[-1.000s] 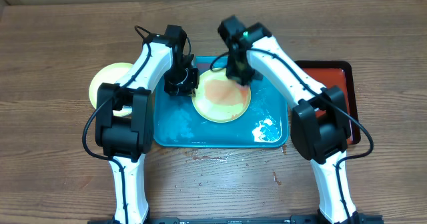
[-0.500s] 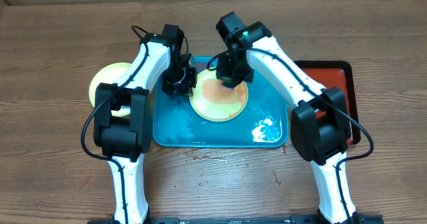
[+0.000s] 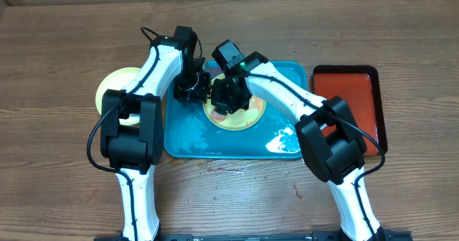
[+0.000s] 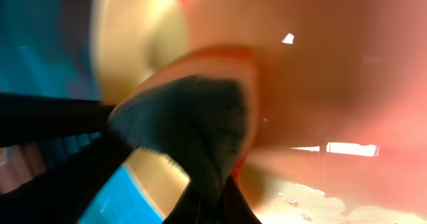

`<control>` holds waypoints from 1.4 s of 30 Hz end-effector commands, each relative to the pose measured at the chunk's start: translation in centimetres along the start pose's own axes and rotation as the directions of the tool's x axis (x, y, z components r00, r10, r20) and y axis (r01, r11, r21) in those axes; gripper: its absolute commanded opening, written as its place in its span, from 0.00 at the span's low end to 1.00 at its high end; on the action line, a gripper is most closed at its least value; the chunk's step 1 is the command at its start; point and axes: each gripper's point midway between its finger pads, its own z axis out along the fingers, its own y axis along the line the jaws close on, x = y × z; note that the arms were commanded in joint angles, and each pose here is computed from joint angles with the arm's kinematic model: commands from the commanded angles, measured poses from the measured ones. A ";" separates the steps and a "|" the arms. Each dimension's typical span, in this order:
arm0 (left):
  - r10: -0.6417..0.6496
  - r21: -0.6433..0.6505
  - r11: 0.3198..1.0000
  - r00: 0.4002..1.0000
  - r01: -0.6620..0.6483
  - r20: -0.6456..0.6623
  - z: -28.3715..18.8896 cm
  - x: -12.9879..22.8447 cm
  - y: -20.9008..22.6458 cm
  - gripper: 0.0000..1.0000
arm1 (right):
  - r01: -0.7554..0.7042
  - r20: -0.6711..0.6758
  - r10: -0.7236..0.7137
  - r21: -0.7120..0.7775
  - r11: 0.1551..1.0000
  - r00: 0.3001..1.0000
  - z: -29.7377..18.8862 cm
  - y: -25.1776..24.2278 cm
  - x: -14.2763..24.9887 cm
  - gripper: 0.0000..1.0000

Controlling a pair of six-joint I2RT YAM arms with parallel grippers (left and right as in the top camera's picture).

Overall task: Clean dirty plates on tray and stack at the side
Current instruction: 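Scrub the second yellow plate's red smear with the sponge in the right gripper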

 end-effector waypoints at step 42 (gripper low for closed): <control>-0.001 -0.047 0.999 0.998 0.004 0.063 -2.0 -1.1 1.2 0.04 | 0.138 0.260 -0.225 0.315 0.939 0.939 -9.5 -2.6 -6.5 0.04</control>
